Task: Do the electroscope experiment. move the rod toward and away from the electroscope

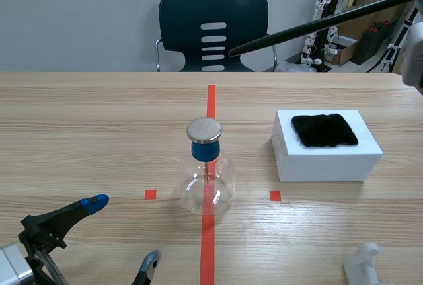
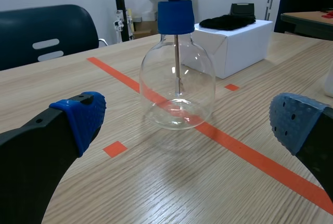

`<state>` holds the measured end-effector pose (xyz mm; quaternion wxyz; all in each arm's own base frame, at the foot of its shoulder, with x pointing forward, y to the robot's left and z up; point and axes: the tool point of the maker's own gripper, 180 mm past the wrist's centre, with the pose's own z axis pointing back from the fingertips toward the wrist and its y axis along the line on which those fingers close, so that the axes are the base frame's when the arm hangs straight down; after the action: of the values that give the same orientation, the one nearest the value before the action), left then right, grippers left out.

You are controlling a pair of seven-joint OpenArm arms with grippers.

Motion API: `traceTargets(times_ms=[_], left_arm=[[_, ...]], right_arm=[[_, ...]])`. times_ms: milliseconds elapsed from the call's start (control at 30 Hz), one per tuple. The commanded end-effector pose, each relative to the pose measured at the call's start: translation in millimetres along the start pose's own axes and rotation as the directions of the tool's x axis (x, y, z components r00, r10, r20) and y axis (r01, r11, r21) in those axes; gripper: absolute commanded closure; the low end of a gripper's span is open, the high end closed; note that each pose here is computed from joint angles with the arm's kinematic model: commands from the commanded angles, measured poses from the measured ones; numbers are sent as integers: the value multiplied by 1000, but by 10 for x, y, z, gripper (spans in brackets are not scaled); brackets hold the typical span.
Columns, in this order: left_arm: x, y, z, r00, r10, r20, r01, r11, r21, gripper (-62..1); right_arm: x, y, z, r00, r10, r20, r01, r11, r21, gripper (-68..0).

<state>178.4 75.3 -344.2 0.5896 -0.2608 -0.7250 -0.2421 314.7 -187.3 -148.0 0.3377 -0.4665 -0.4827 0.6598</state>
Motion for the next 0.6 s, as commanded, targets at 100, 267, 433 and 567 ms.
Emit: traceTargets(times_ms=[100, 267, 433, 567], left_arm=[[58, 5, -19, 1000, 0, 26, 0, 1000, 2, -623], [58, 5, -19, 1000, 0, 26, 0, 1000, 2, -623], [58, 5, -19, 1000, 0, 26, 0, 1000, 2, -623], [58, 5, -19, 1000, 0, 26, 0, 1000, 2, -623]], right_arm=[[-74, -172, -12, 1000, 6, -18, -7, 999, -51, -17], [-81, -175, -12, 1000, -13, -21, 12, 999, -53, -17], [-105, -181, -11, 997, -67, -31, 65, 996, -58, -17], [-135, -181, -10, 993, -109, -45, 107, 992, -61, -17]])
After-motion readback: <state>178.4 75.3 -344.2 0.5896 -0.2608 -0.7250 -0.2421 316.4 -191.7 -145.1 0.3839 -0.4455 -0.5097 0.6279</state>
